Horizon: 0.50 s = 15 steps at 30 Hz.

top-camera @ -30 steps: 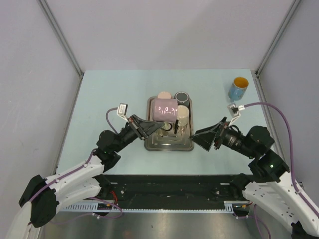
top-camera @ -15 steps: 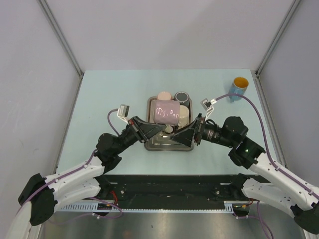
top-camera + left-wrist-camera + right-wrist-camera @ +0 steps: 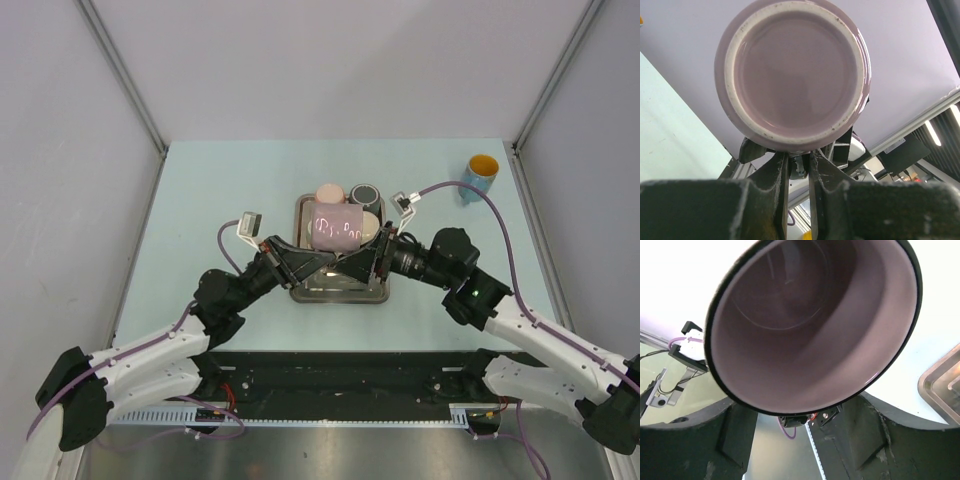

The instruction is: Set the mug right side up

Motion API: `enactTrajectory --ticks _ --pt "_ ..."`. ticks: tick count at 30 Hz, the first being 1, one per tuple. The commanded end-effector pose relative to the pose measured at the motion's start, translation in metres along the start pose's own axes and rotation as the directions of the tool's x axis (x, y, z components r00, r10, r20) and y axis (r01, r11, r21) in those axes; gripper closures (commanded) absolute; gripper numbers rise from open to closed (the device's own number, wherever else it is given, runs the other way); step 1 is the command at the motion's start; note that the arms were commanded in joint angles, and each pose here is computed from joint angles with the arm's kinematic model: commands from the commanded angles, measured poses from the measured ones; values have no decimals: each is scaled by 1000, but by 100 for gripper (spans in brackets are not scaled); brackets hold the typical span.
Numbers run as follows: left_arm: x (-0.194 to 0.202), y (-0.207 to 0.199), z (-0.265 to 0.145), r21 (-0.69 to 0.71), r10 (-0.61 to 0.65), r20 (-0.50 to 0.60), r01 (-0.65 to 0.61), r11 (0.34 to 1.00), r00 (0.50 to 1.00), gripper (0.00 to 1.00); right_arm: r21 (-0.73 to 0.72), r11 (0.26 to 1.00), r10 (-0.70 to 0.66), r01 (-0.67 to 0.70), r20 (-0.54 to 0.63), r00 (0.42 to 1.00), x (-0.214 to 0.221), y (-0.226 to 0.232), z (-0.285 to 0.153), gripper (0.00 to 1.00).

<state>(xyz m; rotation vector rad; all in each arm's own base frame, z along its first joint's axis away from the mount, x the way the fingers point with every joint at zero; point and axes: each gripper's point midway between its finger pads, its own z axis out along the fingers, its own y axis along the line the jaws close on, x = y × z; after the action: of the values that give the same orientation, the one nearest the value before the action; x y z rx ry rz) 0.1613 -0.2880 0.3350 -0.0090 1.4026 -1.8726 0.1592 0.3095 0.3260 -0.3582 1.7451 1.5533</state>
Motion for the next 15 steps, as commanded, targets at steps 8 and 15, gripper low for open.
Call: enactTrajectory --ticks 8,15 --pt "-19 -56 4 174 50 69 -61 983 996 100 -100 995 -13 20 71 997 -23 27 8 50" --pt "-17 -56 4 175 54 58 -63 983 997 100 -121 993 -7 14 56 998 -20 30 11 65"
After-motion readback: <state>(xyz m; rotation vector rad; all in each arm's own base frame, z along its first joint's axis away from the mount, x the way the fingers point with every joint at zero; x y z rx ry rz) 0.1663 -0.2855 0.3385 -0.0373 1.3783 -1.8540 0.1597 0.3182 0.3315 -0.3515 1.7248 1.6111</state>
